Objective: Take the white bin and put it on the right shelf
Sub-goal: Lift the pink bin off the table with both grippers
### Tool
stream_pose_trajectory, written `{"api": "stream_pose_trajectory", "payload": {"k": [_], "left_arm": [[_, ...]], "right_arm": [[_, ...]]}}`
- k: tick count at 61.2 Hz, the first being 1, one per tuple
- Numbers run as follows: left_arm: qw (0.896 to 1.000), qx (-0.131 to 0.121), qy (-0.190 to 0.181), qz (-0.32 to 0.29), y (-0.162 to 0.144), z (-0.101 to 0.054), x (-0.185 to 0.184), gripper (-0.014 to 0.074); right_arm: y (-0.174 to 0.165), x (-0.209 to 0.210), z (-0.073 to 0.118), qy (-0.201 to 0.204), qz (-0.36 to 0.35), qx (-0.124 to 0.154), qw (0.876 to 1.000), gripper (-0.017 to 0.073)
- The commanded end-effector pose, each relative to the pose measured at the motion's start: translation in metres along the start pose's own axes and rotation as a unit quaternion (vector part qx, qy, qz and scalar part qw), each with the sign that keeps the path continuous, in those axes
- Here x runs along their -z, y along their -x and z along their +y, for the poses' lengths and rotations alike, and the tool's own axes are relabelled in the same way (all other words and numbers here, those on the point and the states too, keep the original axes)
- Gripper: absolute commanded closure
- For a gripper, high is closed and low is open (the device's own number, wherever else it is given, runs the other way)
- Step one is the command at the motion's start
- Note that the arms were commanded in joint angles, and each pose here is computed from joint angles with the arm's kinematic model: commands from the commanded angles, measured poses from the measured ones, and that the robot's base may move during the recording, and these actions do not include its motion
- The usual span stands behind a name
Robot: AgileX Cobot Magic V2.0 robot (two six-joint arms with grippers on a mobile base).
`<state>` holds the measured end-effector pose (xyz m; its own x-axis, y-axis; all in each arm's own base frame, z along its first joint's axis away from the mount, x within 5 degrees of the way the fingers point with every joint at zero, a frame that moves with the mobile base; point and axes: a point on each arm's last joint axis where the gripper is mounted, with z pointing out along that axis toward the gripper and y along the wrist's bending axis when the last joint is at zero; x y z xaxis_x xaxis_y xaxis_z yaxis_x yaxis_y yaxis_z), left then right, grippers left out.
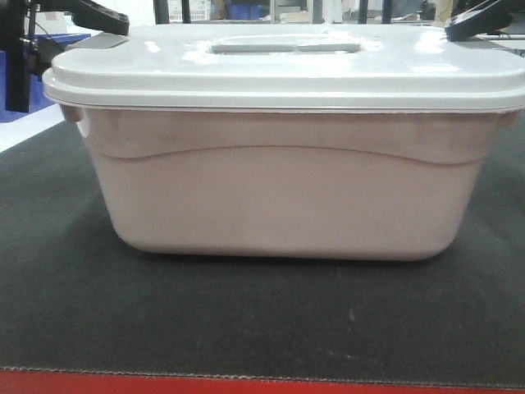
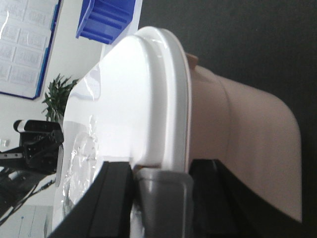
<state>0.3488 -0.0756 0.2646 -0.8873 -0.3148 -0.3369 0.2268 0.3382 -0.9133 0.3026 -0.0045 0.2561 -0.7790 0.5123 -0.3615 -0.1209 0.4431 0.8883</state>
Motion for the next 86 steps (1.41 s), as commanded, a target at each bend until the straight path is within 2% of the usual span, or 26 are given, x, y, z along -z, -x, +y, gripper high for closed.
{"api": "stream_pose_trajectory", "payload": {"k": [1,10,11,12,25,38,43,54,64,73,86], "left_arm": [[0.989,-0.039,-0.133,0.048,-0.011,-0.052,0.004,0.072],[0.987,-0.058,-0.143,0.04,-0.007,-0.067,0.009,0.072],[0.983,-0.095,-0.156,0.03,-0.002,-0.096,0.018,0.072],[0.982,-0.1,-0.158,0.028,-0.001,-0.101,0.019,0.072],[0.972,-0.149,-0.181,0.02,0.003,-0.145,0.031,0.072],[0.961,-0.184,-0.204,0.029,-0.004,-0.18,0.033,0.072],[0.96,-0.185,-0.208,0.033,-0.008,-0.187,0.033,0.0719],[0.959,-0.186,-0.212,0.037,-0.012,-0.192,0.033,0.0718],[0.957,-0.198,-0.21,0.037,-0.016,-0.199,0.038,0.0718],[0.954,-0.209,-0.214,0.034,-0.021,-0.207,0.044,0.0718],[0.954,-0.217,-0.201,0.04,-0.022,-0.205,0.043,0.0719]], "right_arm": [[-0.007,0.011,0.052,0.158,0.026,0.026,0.987,0.0501],[-0.006,0.021,0.074,0.187,-0.007,0.042,0.981,0.0501],[-0.009,0.036,0.1,0.221,-0.041,0.063,0.972,0.0501],[-0.01,0.037,0.102,0.224,-0.044,0.065,0.971,0.0501],[-0.016,0.055,0.133,0.259,-0.068,0.091,0.959,0.0501],[-0.021,0.072,0.167,0.281,-0.073,0.127,0.949,0.0501],[-0.023,0.078,0.178,0.287,-0.074,0.134,0.946,0.0501],[-0.029,0.088,0.195,0.295,-0.077,0.14,0.942,0.0501],[-0.035,0.095,0.206,0.302,-0.081,0.159,0.937,0.0501],[-0.038,0.098,0.209,0.302,-0.083,0.164,0.935,0.0501],[-0.036,0.097,0.208,0.295,-0.094,0.161,0.937,0.0501]]}}
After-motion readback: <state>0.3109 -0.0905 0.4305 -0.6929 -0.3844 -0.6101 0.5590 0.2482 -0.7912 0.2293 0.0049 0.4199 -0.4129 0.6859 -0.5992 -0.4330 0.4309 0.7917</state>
